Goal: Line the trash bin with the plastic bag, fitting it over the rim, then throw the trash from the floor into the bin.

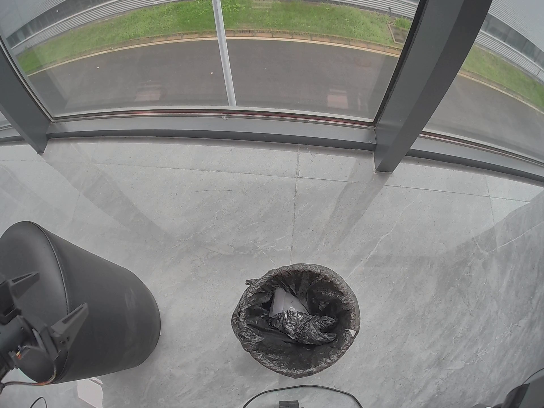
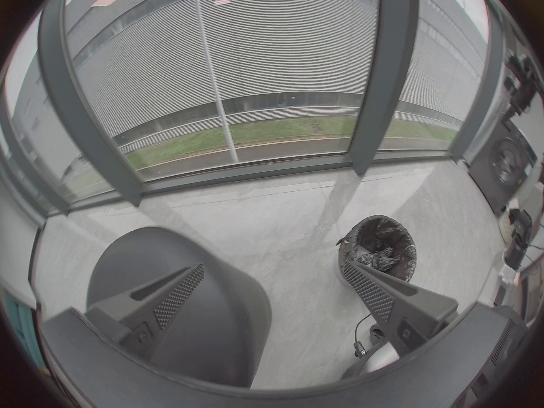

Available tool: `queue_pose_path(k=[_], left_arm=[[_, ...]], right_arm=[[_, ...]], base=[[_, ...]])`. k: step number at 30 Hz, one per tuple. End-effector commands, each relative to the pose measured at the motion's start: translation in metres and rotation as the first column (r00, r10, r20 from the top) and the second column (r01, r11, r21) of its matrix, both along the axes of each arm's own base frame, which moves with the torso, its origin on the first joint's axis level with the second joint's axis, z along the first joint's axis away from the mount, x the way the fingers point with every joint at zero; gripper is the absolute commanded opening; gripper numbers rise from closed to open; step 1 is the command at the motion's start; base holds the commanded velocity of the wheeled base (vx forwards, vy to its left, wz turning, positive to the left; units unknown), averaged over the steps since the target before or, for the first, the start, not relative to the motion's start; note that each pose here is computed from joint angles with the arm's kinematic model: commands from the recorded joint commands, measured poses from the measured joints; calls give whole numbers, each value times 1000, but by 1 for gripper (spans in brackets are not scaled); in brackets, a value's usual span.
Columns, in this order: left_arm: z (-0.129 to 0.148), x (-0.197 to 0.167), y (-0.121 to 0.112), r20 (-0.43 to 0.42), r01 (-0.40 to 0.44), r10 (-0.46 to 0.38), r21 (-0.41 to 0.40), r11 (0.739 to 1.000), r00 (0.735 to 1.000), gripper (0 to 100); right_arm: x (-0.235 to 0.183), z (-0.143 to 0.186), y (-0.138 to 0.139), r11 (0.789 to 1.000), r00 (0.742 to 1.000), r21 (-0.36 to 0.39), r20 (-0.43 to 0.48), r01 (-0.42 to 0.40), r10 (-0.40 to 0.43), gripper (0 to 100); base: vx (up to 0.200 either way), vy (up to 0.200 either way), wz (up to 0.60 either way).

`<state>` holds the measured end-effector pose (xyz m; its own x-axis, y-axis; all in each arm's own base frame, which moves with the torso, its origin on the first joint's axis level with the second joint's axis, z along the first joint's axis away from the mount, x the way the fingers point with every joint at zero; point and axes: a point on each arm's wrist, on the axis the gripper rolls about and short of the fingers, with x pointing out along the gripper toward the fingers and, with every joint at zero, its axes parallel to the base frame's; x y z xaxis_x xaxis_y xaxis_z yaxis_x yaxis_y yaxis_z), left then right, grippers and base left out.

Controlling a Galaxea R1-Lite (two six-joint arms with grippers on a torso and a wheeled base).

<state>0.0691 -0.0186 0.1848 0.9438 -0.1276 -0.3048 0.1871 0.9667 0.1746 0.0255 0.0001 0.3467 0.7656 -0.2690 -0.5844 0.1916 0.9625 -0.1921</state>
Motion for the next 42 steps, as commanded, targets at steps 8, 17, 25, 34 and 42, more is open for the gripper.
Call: queue_pose_path(k=[8, 17, 25, 34, 42], left_arm=[[-64, -116, 30, 32, -388, 412, -275, 880, 911, 100], [-80, -118, 23, -21, -514, 520, -192, 836, 854, 100], [-92, -111, 22, -9, -407, 420, -270, 873, 908, 100], [-100, -98, 22, 215, -281, 377, -373, 884, 901, 100], [-102, -96, 22, 226, -276, 375, -373, 886, 899, 100]], right_arm=[[-168, -150, 18, 947, 794, 45, 533, 317, -291, 100], [-163, -172, 45, 990, 823, 135, 566, -33, -50, 100], [-124, -201, 36, 979, 878, 137, 474, -150, 69, 100], [-98, -193, 26, 945, 876, 122, 425, -304, 227, 100], [-115, -205, 3, 814, 796, 187, 412, -550, 443, 100]], base=[[0, 0, 0], [0, 0, 0], [0, 0, 0], [0, 0, 0], [0, 0, 0]])
